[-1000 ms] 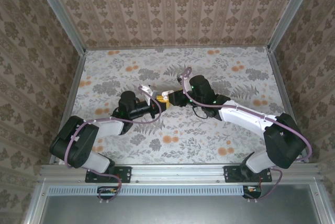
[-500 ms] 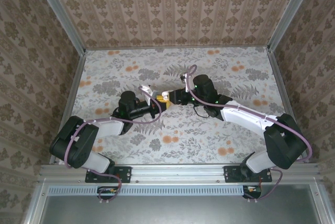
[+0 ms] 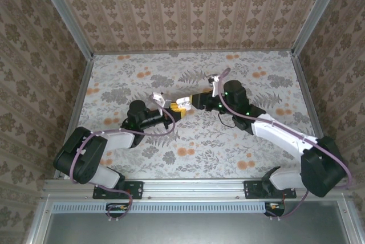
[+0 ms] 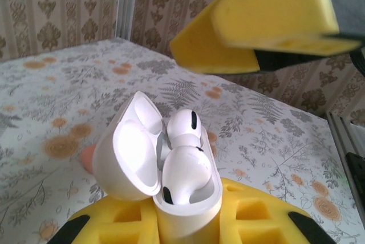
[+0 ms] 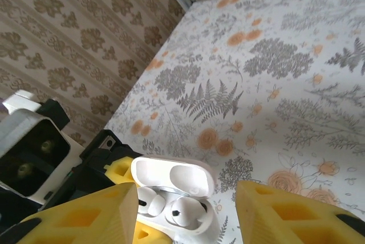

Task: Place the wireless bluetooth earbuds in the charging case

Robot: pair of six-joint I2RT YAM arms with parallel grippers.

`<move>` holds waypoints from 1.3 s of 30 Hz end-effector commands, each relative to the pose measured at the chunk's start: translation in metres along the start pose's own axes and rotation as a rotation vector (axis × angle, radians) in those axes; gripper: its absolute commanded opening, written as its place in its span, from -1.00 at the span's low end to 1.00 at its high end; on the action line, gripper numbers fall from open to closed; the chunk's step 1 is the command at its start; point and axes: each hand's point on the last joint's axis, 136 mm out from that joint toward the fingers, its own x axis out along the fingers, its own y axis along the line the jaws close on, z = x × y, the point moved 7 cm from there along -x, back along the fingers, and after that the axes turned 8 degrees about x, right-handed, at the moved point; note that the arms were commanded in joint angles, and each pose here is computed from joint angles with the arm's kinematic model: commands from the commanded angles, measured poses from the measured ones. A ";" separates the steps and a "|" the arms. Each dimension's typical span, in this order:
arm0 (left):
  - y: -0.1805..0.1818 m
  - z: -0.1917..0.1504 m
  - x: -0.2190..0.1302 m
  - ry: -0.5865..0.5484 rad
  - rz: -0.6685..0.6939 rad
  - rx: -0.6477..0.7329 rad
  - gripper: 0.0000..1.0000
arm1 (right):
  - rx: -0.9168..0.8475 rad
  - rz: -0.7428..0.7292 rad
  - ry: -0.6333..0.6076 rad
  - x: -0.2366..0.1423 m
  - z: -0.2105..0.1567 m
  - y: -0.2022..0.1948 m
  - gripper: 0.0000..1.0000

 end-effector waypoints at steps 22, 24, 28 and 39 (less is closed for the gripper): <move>-0.059 0.047 -0.002 -0.084 -0.262 0.336 -0.89 | -0.799 0.345 0.233 -0.065 -0.028 0.023 0.72; -0.060 0.047 -0.001 -0.084 -0.261 0.336 -0.89 | -0.817 0.374 0.239 -0.060 -0.030 0.026 0.72; -0.061 0.047 -0.001 -0.086 -0.261 0.333 -0.89 | -0.846 0.416 0.257 -0.049 -0.032 0.033 0.70; -0.058 0.044 -0.002 -0.075 -0.213 0.326 -0.90 | -0.914 0.522 0.266 -0.043 -0.038 0.045 0.43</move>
